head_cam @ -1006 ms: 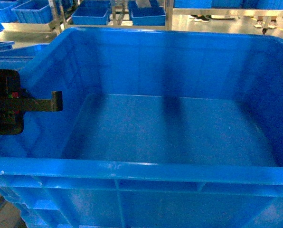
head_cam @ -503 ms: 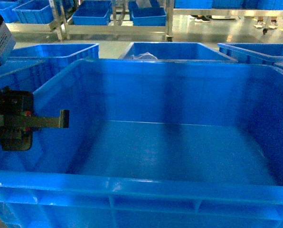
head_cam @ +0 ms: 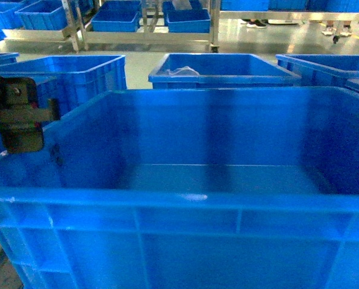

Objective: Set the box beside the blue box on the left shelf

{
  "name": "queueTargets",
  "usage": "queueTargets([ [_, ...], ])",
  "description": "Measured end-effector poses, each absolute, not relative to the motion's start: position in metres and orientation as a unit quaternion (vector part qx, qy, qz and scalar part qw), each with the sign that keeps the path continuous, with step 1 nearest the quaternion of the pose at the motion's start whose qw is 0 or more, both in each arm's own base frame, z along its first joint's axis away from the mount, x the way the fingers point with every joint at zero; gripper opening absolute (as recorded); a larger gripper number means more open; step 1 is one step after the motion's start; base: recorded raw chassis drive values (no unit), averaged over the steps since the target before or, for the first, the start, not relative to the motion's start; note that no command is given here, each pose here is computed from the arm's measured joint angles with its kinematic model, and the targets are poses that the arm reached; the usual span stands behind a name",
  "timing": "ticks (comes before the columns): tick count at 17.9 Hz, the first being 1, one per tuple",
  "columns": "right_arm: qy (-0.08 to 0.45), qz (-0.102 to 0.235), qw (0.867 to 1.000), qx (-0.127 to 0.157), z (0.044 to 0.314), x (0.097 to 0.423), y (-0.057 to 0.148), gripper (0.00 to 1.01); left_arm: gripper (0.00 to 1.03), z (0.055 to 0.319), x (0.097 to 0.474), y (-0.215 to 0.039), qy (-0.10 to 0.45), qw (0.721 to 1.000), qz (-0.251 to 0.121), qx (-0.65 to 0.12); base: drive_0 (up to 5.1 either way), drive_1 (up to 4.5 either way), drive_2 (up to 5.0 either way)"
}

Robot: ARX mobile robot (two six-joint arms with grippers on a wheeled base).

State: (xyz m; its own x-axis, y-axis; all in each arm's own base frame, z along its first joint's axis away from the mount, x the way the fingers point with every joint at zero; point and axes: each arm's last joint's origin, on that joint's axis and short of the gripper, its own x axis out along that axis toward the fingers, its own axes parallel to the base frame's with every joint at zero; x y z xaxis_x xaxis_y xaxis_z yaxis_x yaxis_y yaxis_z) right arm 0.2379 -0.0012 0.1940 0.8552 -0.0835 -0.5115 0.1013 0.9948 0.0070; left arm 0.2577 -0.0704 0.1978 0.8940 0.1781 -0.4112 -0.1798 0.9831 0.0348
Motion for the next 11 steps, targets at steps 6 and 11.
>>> queueTargets([
  [6,0.254,-0.081,0.964,0.013,0.198,0.237,-0.007,1.0,0.97,0.199,0.257,-0.07,0.208,0.973,0.097,-0.009,0.0,0.0,0.0],
  [11,0.0,0.0,1.0,0.004,0.185,0.186,0.0,0.23,0.22,0.183,0.198,-0.027,0.0,1.0,0.002,-0.009,0.0,0.0,0.0],
])
